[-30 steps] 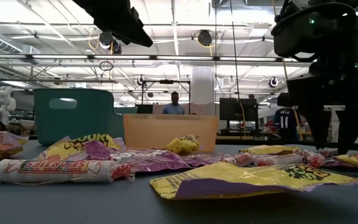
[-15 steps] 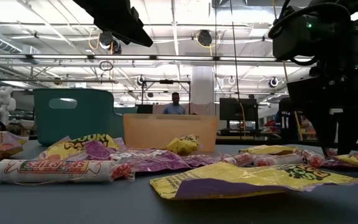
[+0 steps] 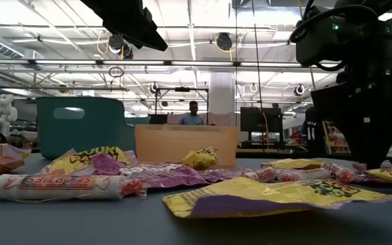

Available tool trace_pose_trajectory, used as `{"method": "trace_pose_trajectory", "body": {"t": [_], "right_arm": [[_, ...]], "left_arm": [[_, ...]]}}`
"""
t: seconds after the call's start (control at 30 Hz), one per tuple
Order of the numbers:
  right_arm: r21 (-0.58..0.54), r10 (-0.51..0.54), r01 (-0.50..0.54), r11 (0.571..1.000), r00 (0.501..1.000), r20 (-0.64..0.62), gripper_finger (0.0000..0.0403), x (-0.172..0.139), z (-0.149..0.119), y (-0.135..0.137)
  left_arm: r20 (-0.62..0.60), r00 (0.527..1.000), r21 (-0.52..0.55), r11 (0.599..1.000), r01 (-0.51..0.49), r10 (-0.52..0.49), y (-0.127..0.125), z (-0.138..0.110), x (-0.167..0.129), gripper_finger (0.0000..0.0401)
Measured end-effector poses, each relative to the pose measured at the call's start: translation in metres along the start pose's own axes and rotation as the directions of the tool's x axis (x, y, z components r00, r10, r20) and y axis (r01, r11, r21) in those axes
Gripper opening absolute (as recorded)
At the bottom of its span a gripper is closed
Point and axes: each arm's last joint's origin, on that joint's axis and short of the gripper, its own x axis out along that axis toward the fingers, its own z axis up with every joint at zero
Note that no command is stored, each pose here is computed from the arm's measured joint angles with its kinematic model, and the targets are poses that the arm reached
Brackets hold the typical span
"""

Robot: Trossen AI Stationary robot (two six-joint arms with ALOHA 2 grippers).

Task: Sort candy
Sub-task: Put the white candy into the transparent bin

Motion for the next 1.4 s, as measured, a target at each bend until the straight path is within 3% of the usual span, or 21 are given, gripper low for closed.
{"method": "trace_pose_trajectory", "body": {"t": [0.4,0.6,0.8,1.2,1.4], "right_arm": [[0.056,-0.012,0.006,0.998,0.994,0.108,0.004,-0.026,0.026,-0.003],[0.068,-0.011,-0.003,0.998,0.979,0.206,0.0039,-0.05,0.044,-0.005],[0.074,-0.018,-0.007,0.997,0.942,0.334,0.0039,-0.086,0.045,-0.008],[0.196,-0.152,0.03,0.98,0.749,0.645,0.0039,-0.172,-0.007,-0.016],[0.223,-0.185,0.014,0.975,0.611,0.77,0.0039,-0.176,-0.029,-0.016]], "left_arm": [[0.009,1.0,0.0,1.0,-0.001,0.001,0.0,0.001,0.0,0.0025],[0.009,1.0,-0.001,1.0,-0.001,0.001,0.0,0.001,0.0,0.0025],[0.008,1.0,-0.002,1.0,0.0,0.001,0.0,0.001,0.0,0.0025],[0.01,1.0,-0.003,1.0,-0.001,0.001,0.0,0.001,0.0,0.0025],[0.032,0.999,-0.005,1.0,-0.002,0.002,0.0,0.003,0.0,0.0025]]}}
